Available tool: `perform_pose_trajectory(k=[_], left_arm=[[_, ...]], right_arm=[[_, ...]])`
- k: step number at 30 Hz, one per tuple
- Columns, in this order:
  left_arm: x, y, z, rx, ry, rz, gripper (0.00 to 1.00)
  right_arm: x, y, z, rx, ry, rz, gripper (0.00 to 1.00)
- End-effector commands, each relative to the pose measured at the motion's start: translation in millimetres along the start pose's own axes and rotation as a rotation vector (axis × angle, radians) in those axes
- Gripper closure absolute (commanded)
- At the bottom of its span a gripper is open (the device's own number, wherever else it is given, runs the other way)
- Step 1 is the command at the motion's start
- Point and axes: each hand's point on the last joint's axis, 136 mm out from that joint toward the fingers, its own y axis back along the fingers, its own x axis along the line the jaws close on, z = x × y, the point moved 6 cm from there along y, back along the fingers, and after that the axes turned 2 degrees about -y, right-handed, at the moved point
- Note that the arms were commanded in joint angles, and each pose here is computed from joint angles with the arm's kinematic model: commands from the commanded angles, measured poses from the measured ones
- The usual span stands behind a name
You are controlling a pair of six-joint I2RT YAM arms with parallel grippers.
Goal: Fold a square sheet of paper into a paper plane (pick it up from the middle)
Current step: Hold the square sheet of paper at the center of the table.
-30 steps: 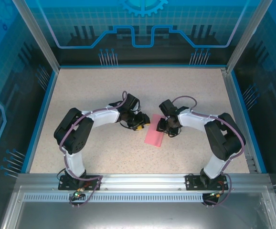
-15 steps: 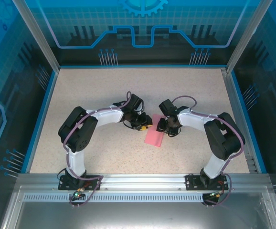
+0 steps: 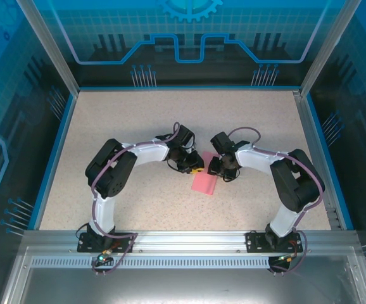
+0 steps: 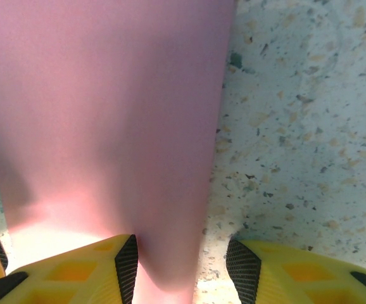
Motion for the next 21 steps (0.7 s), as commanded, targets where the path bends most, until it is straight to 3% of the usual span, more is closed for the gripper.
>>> perform_pose_trajectory(k=[1, 14, 21], left_arm=[[-1, -6, -4, 0.045, -0.009, 0.006, 0.79], [23, -15, -10, 0.070, 0.036, 0.099, 0.83], [41, -18, -15, 0.081, 0.045, 0.183, 0.85]], right_arm=[[-23, -33, -13, 0.083, -0.026, -0.090, 0.52], [-20, -30, -14, 0.087, -0.039, -0.050, 0.52], [1, 20, 1, -0.015, -0.023, 0.090, 0.47]])
